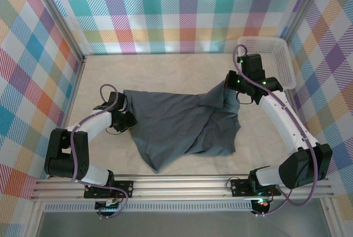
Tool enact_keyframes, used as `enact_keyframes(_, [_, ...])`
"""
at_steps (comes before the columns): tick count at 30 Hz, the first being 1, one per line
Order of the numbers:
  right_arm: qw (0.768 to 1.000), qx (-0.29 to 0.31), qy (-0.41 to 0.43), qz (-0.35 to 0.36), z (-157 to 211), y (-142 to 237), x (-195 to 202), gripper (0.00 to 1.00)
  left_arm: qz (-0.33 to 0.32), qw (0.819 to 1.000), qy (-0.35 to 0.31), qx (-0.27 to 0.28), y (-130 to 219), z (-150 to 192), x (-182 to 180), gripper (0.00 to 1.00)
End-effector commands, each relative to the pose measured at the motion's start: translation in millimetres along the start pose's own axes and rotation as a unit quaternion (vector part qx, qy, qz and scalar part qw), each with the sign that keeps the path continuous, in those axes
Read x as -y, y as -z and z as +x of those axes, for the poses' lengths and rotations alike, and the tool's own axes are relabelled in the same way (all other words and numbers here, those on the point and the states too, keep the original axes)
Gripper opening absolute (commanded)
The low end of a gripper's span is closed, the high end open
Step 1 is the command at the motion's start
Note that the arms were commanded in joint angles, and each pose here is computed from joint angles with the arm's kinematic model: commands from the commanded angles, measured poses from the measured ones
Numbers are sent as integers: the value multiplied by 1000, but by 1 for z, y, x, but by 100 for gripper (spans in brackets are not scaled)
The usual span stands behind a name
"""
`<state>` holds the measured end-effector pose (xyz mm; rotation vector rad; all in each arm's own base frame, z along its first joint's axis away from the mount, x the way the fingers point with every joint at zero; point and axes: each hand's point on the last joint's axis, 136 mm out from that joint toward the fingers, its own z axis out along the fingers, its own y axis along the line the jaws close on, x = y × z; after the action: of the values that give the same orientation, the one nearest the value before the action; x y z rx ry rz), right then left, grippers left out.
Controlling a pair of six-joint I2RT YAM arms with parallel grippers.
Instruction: Fold the inside-out t-shirt
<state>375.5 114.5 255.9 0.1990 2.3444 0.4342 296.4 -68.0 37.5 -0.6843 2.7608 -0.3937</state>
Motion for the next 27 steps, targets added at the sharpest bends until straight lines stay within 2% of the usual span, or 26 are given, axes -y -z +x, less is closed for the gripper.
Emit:
enact_keyframes(1, [1000,10,-3,-6,-5,6,-3,0,-4,1000,-4,-2,0,-3,3,32])
enact_keyframes(4, [1000,11,-3,-6,-5,6,-3,0,-29,1000,-8,-2,-1,-2,-7,40])
enact_keyframes(10, [1000,8,-3,-7,-5,4,-4,0,-9,1000,-6,-11,-9,0,-1,41])
enact_keyframes(17, [1000,3,-5,-5,0,4,-1,0,13,1000,-2,-7,-9,-4,9,27])
enact_keyframes(27, [1000,1,-7,-6,0,2,-2,0,33,999,-9,-2,0,-2,15,20])
